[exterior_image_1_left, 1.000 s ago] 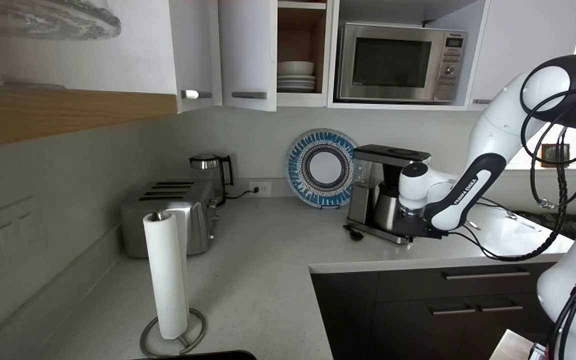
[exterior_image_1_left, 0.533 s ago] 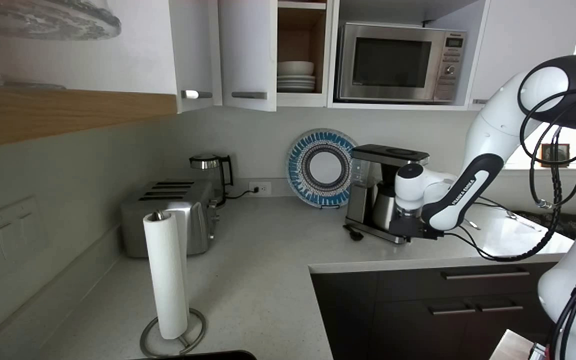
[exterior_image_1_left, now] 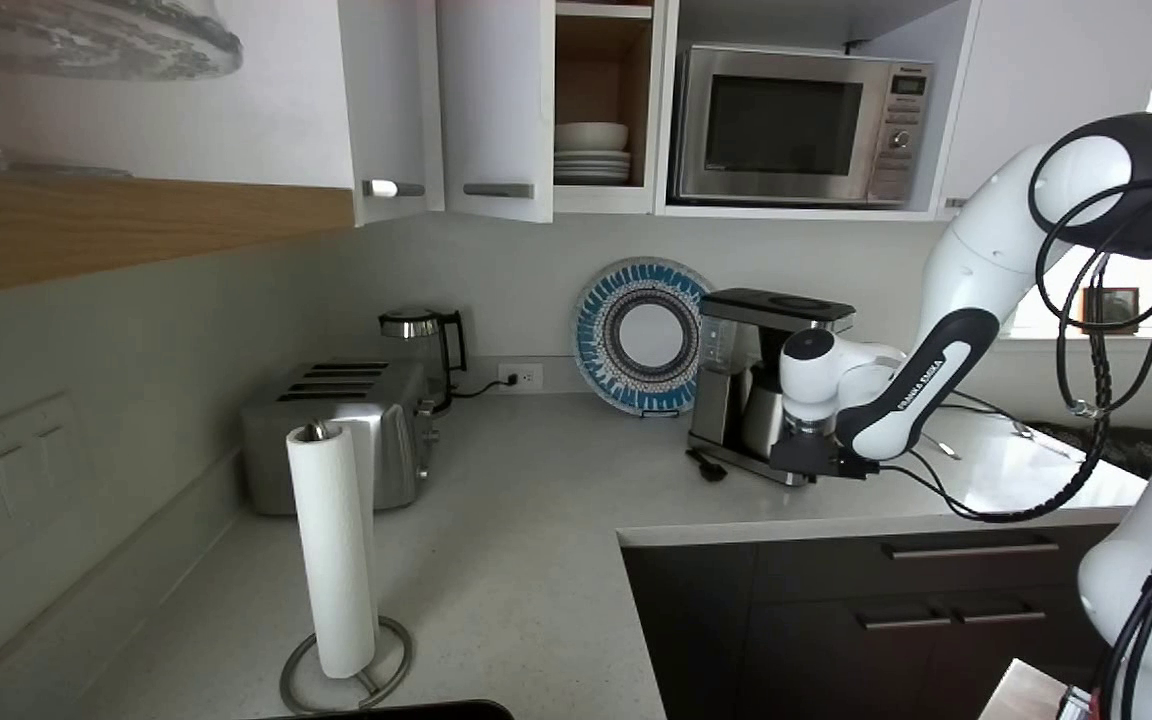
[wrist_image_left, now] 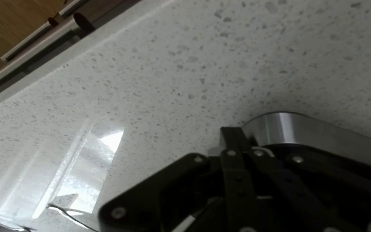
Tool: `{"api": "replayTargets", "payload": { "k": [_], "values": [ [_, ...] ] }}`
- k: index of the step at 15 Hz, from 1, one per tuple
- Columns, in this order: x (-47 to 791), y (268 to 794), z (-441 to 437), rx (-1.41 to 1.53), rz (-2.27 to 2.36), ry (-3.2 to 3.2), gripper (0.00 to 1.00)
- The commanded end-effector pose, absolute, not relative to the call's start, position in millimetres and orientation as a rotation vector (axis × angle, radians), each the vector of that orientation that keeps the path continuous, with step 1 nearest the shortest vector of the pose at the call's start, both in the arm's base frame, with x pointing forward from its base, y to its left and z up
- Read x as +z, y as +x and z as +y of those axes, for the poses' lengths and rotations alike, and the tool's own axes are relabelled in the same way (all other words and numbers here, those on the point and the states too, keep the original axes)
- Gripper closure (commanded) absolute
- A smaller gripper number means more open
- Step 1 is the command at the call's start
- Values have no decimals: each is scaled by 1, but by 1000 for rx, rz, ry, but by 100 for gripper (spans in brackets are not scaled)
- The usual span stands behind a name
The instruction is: Rotate the coffee maker clockwise once
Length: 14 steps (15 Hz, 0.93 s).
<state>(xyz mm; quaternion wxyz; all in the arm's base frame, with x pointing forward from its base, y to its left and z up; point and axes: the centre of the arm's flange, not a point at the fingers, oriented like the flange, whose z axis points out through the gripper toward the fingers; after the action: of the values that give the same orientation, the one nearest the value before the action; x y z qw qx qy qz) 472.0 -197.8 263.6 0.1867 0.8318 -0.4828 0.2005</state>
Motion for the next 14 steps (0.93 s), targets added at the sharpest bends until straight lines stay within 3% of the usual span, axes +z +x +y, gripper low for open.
{"api": "replayTargets", "payload": {
  "k": [1,14],
  "values": [
    [289,537,-190,761,-1322,2366,100],
    [286,551,-178,755,-1260,2332,100]
  ]
}}
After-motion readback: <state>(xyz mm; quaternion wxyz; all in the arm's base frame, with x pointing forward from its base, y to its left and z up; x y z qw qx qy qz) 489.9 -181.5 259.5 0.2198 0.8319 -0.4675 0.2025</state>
